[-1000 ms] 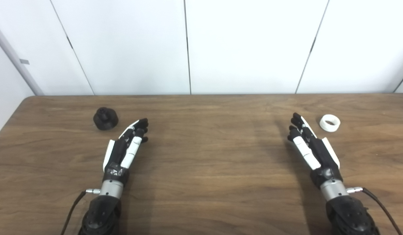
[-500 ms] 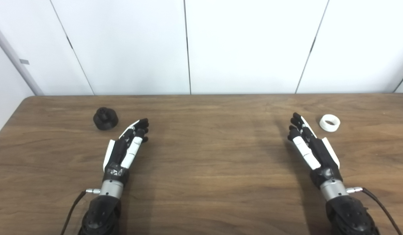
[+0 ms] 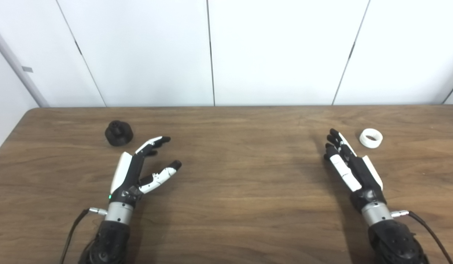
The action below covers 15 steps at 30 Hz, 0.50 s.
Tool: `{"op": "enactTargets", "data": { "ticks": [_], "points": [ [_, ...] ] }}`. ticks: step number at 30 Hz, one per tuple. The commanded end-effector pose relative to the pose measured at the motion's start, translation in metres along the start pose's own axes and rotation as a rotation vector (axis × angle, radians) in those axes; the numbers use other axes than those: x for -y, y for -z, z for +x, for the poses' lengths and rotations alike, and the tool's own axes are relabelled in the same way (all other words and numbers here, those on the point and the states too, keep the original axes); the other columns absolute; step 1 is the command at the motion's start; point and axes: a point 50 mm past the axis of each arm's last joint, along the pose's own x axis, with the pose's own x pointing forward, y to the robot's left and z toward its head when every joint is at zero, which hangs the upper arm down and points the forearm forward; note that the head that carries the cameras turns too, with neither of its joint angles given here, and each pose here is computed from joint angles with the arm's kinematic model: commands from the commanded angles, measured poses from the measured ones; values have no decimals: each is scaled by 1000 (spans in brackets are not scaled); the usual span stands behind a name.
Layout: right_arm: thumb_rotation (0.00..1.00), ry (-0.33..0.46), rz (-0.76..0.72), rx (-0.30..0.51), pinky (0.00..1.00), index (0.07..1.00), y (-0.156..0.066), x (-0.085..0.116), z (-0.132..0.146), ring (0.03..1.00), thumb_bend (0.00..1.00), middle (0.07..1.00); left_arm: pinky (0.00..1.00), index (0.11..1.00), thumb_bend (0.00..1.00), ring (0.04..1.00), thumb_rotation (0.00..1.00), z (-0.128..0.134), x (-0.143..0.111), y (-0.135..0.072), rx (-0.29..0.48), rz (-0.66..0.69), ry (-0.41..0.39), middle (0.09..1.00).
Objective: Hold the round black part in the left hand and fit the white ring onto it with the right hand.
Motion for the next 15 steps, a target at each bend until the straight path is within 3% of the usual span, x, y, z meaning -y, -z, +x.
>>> {"op": "enactTargets", "data": {
  "ticks": [1,4,8,15],
  "points": [
    [781,-2,-5,73,890,965,-15,5,9,950,464,968,792,763,731,825,344,10,-19,-8,116,106,-82,821],
    [786,-8,-4,68,897,973,-14,7,11,958,456,973,792,759,784,834,275,12,-29,-5,171,212,-143,825],
    [785,-15,-4,68,909,976,-13,8,12,965,428,977,826,778,827,866,276,14,-42,2,228,351,-220,849],
    [784,-28,-2,63,937,989,-12,9,11,973,402,977,943,854,837,922,282,18,-66,22,246,572,-317,904]
  ]
}}
